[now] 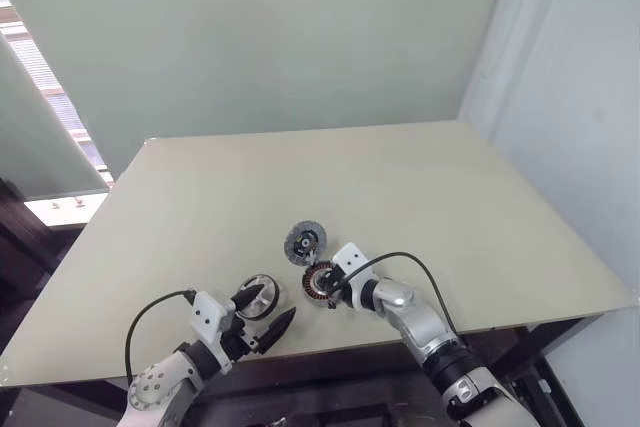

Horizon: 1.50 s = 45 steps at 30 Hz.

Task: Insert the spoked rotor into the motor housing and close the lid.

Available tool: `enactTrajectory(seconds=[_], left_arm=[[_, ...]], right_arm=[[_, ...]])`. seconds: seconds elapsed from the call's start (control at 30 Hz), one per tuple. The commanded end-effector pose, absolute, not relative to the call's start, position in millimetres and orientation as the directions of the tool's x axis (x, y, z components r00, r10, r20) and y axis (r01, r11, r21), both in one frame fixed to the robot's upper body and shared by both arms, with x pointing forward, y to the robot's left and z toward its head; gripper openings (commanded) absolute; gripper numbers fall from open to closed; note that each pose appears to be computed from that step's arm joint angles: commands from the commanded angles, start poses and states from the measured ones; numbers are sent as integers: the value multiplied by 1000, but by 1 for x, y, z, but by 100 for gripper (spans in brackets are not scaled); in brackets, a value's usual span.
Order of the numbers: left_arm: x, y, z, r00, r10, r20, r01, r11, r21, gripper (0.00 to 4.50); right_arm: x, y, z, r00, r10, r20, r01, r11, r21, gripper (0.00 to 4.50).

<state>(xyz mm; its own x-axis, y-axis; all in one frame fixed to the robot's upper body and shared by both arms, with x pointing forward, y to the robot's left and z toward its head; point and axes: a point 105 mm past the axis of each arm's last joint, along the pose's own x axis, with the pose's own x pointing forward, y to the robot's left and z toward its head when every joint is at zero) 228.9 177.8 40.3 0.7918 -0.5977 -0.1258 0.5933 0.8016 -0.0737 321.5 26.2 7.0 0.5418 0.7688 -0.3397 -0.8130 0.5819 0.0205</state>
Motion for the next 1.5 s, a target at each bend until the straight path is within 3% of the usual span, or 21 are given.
enactTrajectory(seconds=[0.03, 1.43, 1.5], left_arm=[[232, 176, 55, 791, -606, -83, 606, 795, -27, 450], [232, 174, 52, 785, -613, -86, 614, 789, -25, 450], [232, 174, 52, 785, -614, -86, 614, 789, -24, 450]], right_arm=[[329, 26, 21, 553, 772, -313, -815, 580, -11, 72], [330, 27, 18, 550, 764, -338, -816, 578, -21, 72], [329, 27, 18, 547, 766, -338, -818, 575, -21, 145]])
